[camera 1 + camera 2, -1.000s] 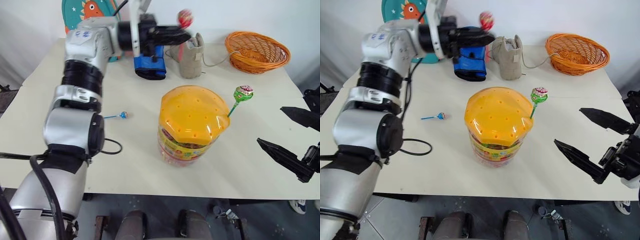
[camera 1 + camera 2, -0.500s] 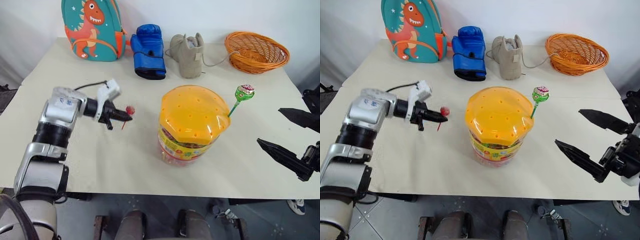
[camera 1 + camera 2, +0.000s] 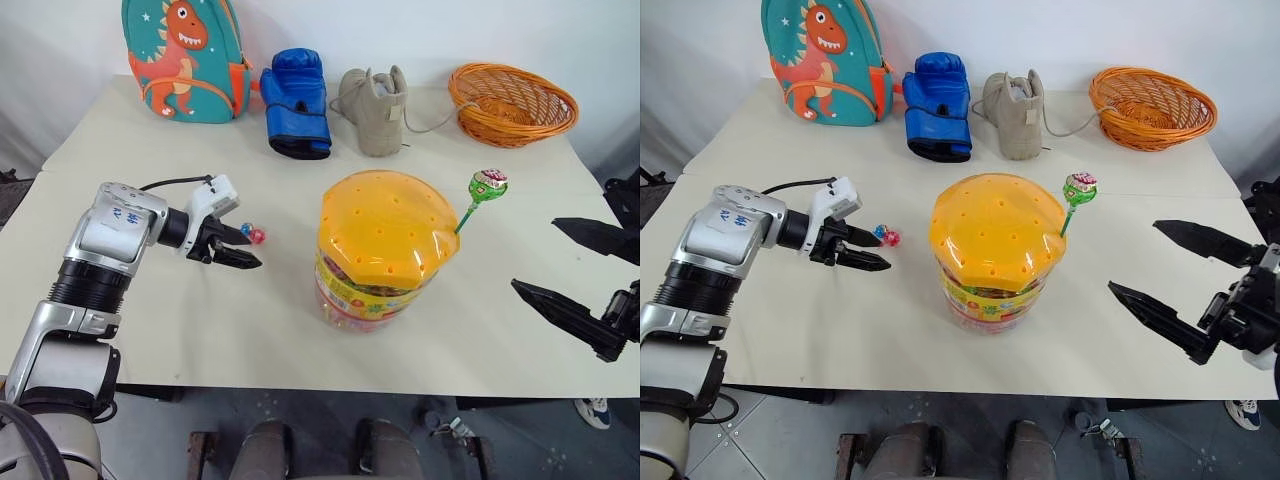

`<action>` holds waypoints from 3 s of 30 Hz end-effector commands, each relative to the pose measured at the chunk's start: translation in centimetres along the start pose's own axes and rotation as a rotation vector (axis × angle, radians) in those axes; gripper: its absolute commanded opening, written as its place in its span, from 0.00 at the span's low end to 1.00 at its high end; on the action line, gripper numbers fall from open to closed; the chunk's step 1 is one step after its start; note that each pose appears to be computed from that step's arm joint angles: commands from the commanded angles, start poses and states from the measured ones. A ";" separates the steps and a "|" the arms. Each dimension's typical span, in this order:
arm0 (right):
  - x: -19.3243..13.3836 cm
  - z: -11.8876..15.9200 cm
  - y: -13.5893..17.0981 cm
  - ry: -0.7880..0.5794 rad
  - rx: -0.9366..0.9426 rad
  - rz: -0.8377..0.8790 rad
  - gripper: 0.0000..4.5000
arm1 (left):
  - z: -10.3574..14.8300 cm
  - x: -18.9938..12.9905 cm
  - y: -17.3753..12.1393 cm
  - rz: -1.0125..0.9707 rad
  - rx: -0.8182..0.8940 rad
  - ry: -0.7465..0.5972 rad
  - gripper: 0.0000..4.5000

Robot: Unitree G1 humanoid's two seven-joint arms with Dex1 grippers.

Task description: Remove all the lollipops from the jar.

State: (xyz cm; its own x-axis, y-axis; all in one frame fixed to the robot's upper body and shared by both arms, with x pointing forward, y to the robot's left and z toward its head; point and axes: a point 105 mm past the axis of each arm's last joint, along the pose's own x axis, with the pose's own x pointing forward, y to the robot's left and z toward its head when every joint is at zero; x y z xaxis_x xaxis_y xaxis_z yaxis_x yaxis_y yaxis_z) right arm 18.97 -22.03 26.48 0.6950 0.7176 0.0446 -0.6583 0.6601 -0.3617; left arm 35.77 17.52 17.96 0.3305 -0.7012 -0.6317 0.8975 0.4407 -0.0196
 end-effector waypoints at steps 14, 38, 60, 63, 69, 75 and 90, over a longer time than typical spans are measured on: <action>1.3 1.9 -1.8 0.072 0.042 -0.071 1.00 | 9.0 -7.7 -3.3 -0.220 0.458 -0.659 0.99; 8.1 2.9 -1.1 -0.047 0.127 0.094 0.58 | 5.9 -8.7 -5.6 -0.425 0.522 -0.661 1.00; 5.1 6.8 -5.3 0.004 0.064 -0.126 0.00 | 6.2 -8.7 -6.4 -0.476 0.535 -0.695 1.00; 3.7 4.3 -5.9 0.132 0.113 -0.174 0.00 | 6.4 -8.6 -6.5 -0.483 0.539 -0.692 1.00; 1.9 -3.2 -6.0 0.425 0.238 -0.246 0.00 | 7.2 -8.0 -7.0 -0.512 0.562 -0.700 1.00; 2.5 -8.2 -5.5 0.555 0.315 -0.264 0.00 | 7.7 -7.2 -7.5 -0.538 0.576 -0.683 1.00; 2.4 -12.6 -4.9 0.655 0.369 -0.279 0.56 | 9.1 -8.4 -7.9 -0.514 0.581 -0.700 1.00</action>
State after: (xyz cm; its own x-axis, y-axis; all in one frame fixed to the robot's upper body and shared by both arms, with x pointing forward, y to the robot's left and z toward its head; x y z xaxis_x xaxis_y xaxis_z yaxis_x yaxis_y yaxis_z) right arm 27.48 -26.22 15.99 0.7853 0.3195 -0.5303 -0.4098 0.9103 -0.0583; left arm 29.90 14.46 29.04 -0.1235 -0.9918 -0.0332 0.9526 -0.1279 0.2759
